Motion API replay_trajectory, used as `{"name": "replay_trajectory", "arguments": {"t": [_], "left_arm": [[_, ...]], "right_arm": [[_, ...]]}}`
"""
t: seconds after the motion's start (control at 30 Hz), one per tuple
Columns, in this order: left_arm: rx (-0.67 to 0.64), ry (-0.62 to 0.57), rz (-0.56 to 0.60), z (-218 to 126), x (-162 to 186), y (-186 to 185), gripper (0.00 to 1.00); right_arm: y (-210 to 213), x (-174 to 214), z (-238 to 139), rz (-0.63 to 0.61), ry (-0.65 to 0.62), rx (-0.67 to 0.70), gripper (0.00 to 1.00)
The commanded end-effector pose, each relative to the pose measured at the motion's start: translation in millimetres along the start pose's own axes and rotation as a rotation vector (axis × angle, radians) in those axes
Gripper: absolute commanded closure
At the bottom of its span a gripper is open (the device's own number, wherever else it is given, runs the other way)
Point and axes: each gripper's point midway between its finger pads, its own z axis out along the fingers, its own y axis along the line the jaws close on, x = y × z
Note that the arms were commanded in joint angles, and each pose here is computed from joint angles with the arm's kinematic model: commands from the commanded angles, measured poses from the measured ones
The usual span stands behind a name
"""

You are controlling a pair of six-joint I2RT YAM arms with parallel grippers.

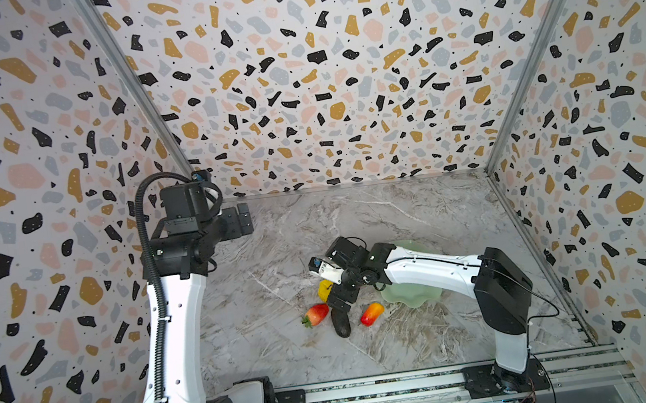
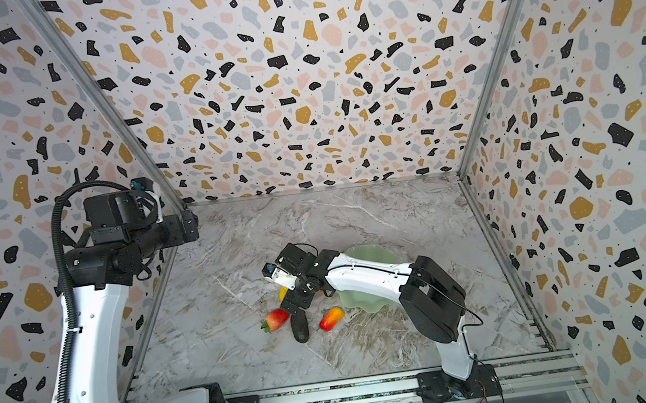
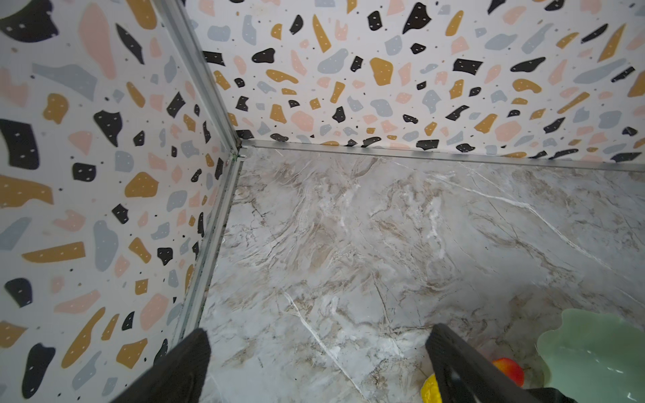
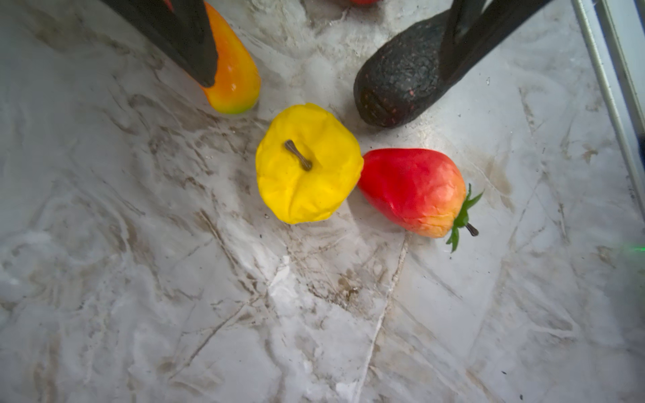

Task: Place and organize the fake fruits in the fruit bowl
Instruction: 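Reach the right gripper to the yellow pepper and grasp it while the left arm lifts, then carry the yellow pepper with the right gripper over the green bowl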

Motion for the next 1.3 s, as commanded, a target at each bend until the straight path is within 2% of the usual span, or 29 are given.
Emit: {"name": "replay_trajectory", "arguments": {"t": [0.0,0.13,0.23,0.43,0.7,0.9,1.0,1.1,1.27], "left_arm": [[0.047,-0.036,0.042,-20,-6,-4,0.00],[0.084,-0.064,0.069,-30,23,-1,0.00],[0.105,-0.096,0.073,-25,36,0,0.00],[0.193,-0.085,0.074,4,33,-16,0.00],[0.213,-0.104,0.107,9,21,-22,0.00],[0.256,-0.126,0.115,25,22,-41,0.00],[0.271,-0.103,0.116,44,37,-51,0.01],[0.217,-0.059,0.143,57,49,-55,0.00],[0.195,-0.099,0.188,58,44,-77,0.00]], "right_arm": [[5,-20,-2,-0.012,-0.041,-0.024,0.01],[4,-21,15,-0.001,-0.017,-0.028,0.03],[1,-23,21,0.010,-0.004,-0.010,0.04],[-5,-25,24,0.035,0.006,0.019,0.04],[-10,-22,39,0.051,0.050,0.033,0.16],[-21,-13,47,0.064,0.078,0.080,0.18],[-25,-12,47,0.070,0.080,0.087,0.22],[-27,-12,47,0.076,0.078,0.088,0.29],[-29,-12,42,0.082,0.078,0.088,0.42]]}}
